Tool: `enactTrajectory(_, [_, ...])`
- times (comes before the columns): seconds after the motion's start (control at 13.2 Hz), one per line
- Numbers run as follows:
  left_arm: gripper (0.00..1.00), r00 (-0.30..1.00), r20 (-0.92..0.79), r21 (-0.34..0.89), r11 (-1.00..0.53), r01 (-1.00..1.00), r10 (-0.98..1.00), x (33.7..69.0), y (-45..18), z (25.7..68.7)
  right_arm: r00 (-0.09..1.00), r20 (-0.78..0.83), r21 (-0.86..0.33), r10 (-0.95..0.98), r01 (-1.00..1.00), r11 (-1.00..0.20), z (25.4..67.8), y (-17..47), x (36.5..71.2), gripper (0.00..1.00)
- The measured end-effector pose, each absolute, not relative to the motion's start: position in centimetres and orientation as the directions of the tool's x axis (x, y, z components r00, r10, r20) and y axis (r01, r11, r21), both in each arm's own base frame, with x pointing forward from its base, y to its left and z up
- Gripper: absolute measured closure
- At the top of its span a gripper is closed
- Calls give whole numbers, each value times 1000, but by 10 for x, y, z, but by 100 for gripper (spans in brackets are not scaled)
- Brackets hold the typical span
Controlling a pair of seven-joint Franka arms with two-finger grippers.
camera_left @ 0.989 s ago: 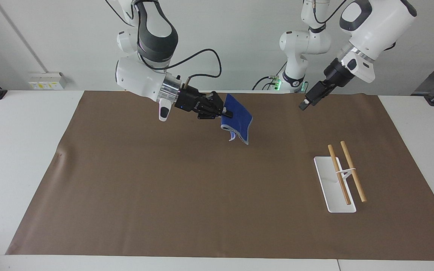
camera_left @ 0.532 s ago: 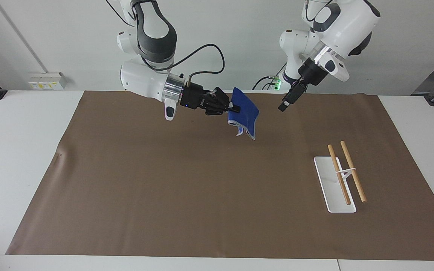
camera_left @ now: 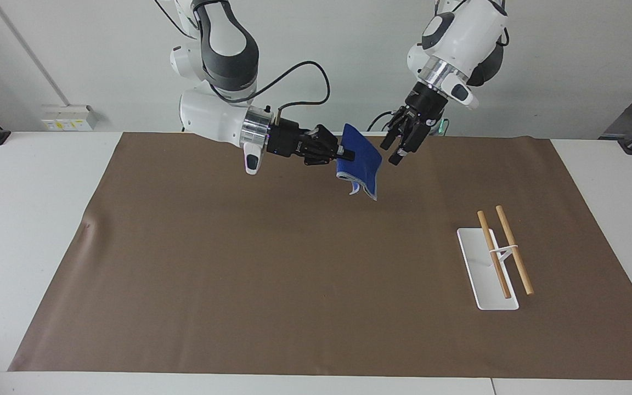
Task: Right arm passes towel to left arm to hang
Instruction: 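Carry the towel toward center while the left gripper reaches to meet it, then grasp the towel with the left gripper while the right gripper releases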
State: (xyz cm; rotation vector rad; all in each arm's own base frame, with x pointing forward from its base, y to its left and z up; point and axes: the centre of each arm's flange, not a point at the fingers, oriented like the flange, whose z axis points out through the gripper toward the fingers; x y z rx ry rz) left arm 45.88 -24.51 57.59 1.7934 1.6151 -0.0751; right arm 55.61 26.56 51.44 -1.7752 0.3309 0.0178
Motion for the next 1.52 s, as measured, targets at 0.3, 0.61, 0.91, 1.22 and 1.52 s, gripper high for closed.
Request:
enactTrajectory(0.3, [0, 141, -522, 441, 125, 889, 841, 461, -263, 561, 958, -190, -954, -213, -232, -192, 514, 266, 556, 96])
enactTrajectory(0.61, [17, 128, -524, 446, 143, 884, 842, 473, -269, 548, 958, -190, -954, -213, -232, -192, 514, 266, 556, 96])
enactTrajectory(0.91, [32, 144, -531, 475, 152, 867, 835, 488, -269, 561, 958, -190, -954, -214, -232, -192, 514, 265, 556, 96])
enactTrajectory(1.22, [61, 199, -498, 515, 103, 851, 844, 496, -263, 563, 958, -189, -954, -217, -232, -192, 514, 265, 556, 96])
enactTrajectory(1.52, [98, 267, -445, 559, 33, 828, 855, 500, -256, 562, 957, -189, -953, -218, -232, -192, 514, 265, 556, 96])
